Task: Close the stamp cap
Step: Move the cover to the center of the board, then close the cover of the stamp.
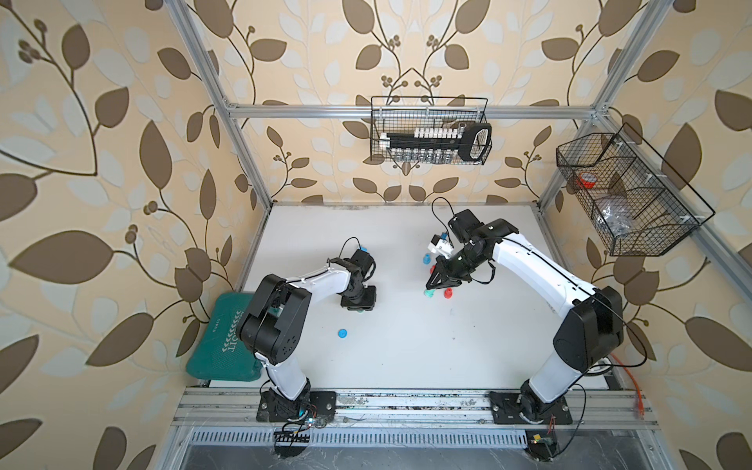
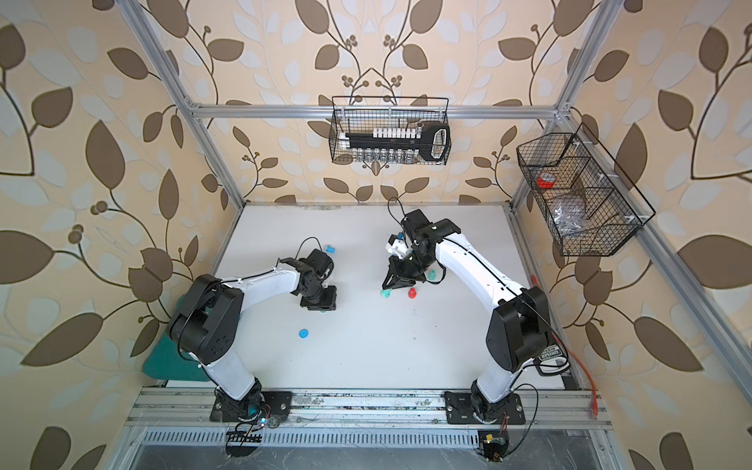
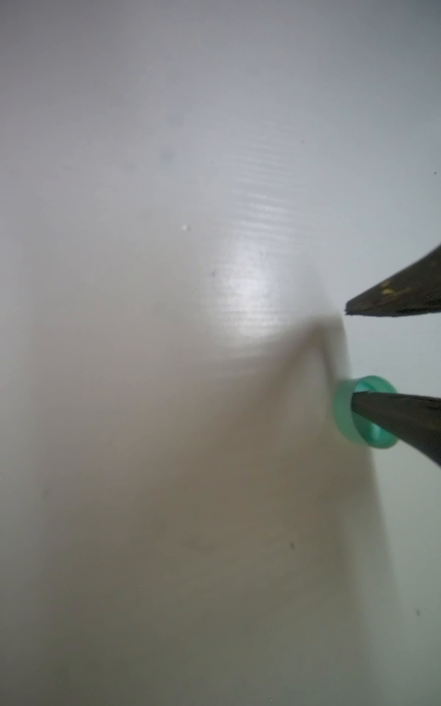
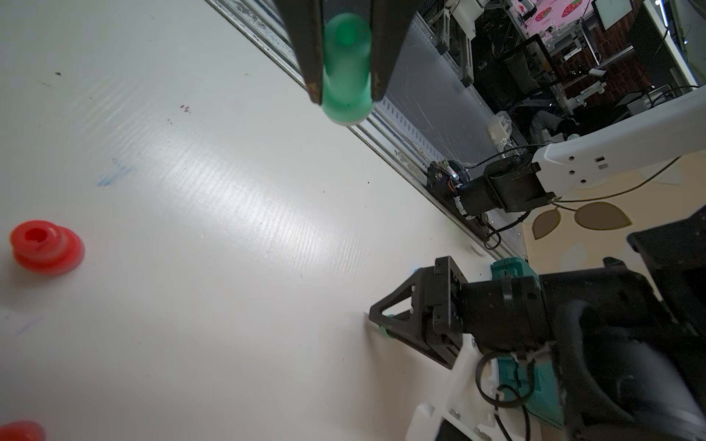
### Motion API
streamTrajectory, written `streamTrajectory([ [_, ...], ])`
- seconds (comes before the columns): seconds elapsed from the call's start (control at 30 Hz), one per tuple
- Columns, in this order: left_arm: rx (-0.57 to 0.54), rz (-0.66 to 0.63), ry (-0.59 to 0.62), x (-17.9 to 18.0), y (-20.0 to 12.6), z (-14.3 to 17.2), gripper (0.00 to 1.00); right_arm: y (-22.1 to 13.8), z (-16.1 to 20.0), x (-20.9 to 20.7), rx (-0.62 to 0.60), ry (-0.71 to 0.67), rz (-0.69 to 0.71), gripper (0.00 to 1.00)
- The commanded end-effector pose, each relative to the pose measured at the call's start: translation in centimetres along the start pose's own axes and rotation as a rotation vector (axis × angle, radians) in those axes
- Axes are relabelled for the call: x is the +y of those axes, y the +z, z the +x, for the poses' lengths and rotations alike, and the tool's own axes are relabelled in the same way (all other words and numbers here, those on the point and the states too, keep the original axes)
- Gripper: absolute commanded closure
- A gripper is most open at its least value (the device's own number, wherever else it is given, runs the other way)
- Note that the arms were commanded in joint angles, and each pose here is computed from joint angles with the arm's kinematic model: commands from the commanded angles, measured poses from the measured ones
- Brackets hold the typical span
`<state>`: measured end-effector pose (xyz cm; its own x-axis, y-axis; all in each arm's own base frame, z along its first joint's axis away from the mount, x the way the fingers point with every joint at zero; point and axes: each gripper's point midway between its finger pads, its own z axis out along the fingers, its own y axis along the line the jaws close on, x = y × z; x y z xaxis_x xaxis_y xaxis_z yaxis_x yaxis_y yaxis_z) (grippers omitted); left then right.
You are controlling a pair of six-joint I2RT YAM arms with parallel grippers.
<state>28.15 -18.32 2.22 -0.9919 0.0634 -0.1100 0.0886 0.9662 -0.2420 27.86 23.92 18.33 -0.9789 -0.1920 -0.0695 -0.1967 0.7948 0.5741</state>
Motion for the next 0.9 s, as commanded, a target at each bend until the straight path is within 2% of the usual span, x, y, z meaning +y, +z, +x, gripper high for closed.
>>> streamTrajectory([
  [0.0, 0.049, 0.007, -0.011, -3.0, 1.7, 1.9, 0.65, -1.5, 0.6, 0.6, -0.029, -0.019, -0.008, 0.97],
  [0.2, 0.041, 0.032, 0.074, -9.3, 1.2, 3.3, 0.61, -3.0, 0.6, -0.4, -0.07, 0.004, 0.007, 0.97],
  [0.43, 0.013, 0.032, 0.131, -10.6, -1.4, 1.9, 0.48, -4.9, 0.4, -2.0, -0.117, 0.026, 0.033, 0.97],
  [0.53, 0.009, 0.043, 0.142, -11.0, -2.5, 1.8, 0.46, -5.0, 0.5, -2.3, -0.123, 0.03, 0.047, 0.97],
  [0.63, -0.027, 0.034, 0.132, -10.3, -3.8, 1.4, 0.45, -4.9, 0.5, -2.7, -0.133, 0.04, 0.067, 0.97],
  [0.7, -0.042, 0.051, 0.085, -9.1, -4.6, 1.0, 0.45, -4.4, 0.7, -2.8, -0.133, 0.041, 0.082, 0.97],
  [0.87, -0.093, 0.102, -0.129, -2.3, -6.6, -0.8, 0.45, -1.1, 1.2, -1.5, -0.123, -0.035, 0.22, 0.98],
])
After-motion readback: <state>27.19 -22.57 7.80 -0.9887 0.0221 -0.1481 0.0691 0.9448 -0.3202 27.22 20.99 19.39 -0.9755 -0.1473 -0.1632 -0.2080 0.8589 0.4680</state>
